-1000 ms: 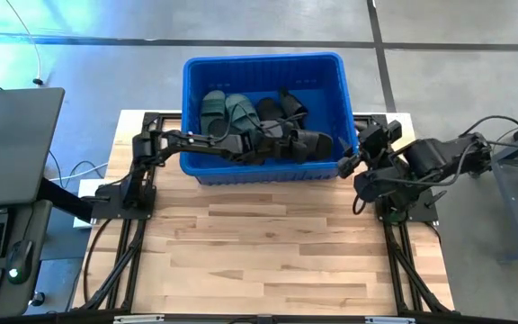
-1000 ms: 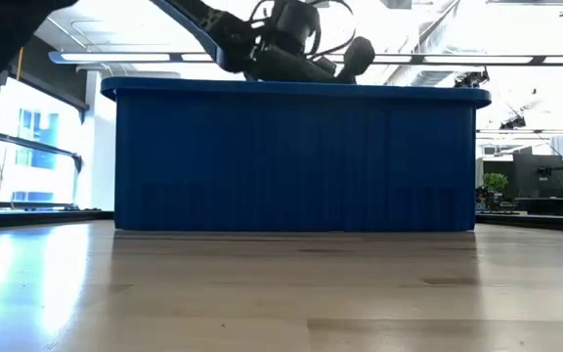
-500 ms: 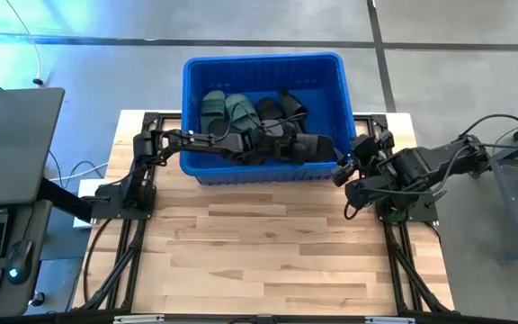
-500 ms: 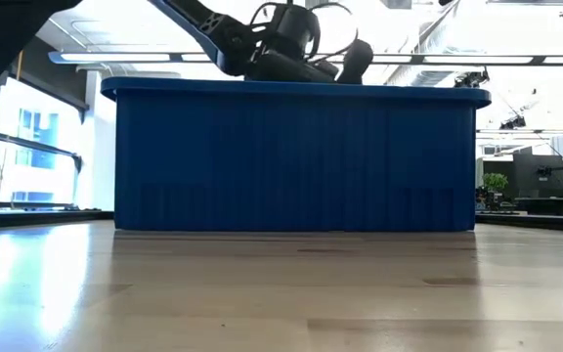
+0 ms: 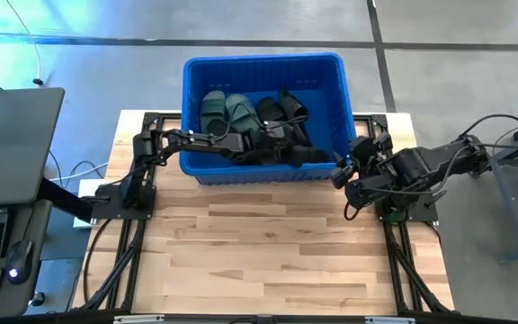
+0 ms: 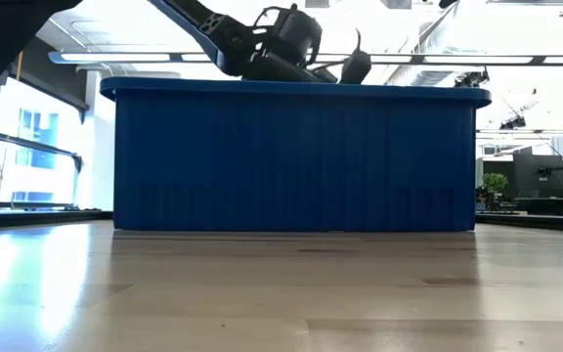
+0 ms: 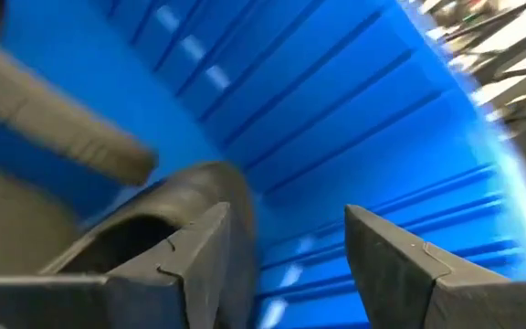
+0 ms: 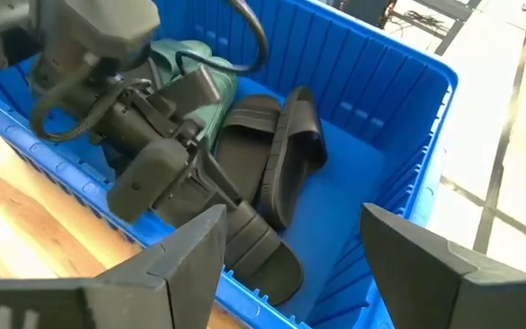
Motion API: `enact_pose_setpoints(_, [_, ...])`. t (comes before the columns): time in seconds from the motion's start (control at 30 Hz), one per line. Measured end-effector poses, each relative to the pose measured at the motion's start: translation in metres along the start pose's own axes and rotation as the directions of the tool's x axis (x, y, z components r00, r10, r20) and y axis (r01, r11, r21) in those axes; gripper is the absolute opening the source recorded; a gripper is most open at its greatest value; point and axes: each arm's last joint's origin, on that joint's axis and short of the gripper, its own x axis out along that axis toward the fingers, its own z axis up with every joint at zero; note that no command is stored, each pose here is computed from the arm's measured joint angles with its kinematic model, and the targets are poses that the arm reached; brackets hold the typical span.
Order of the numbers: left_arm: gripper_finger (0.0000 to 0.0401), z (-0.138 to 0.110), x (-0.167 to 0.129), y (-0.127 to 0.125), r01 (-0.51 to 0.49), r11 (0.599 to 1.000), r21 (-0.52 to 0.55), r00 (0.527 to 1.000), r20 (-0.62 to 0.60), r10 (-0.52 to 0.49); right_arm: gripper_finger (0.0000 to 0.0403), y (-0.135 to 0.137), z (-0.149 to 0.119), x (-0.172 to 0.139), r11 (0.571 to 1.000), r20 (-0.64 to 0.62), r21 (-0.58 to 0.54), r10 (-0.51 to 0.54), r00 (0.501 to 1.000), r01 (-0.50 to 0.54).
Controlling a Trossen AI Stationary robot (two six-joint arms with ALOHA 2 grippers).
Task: Pick and place slides into bin
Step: Return to Home Position
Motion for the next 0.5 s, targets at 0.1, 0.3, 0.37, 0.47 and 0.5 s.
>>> enact_pose_setpoints(0.1, [0.02,0.009,-0.004,-0.008,0.051,0.999,0.004,0.998,0.039,-0.052,0.0243,0.0,0.0,0.0,1.0,-0.003,0.0,0.002,1.0,-0.002])
enact_pose_setpoints(0.3, [0.0199,0.041,-0.013,-0.04,0.272,0.951,0.144,0.959,0.045,-0.281,0.0243,-0.001,0.0,-0.001,1.0,-0.022,-0.018,0.015,1.0,-0.015])
enact_pose_setpoints(0.37, [0.0196,0.053,-0.019,-0.054,0.385,0.899,0.211,0.918,0.016,-0.397,0.0243,-0.002,-0.001,-0.002,0.999,-0.052,-0.02,0.037,0.998,-0.038])
enact_pose_setpoints(0.47, [0.0189,0.07,-0.031,-0.075,0.579,0.758,0.302,0.807,-0.081,-0.585,0.0243,-0.003,-0.002,-0.003,0.997,-0.112,-0.028,0.074,0.991,-0.078])
enact_pose_setpoints(0.5, [0.0187,0.075,-0.035,-0.082,0.63,0.706,0.323,0.766,-0.11,-0.633,0.0243,-0.002,-0.003,-0.003,0.995,-0.138,-0.027,0.089,0.986,-0.093])
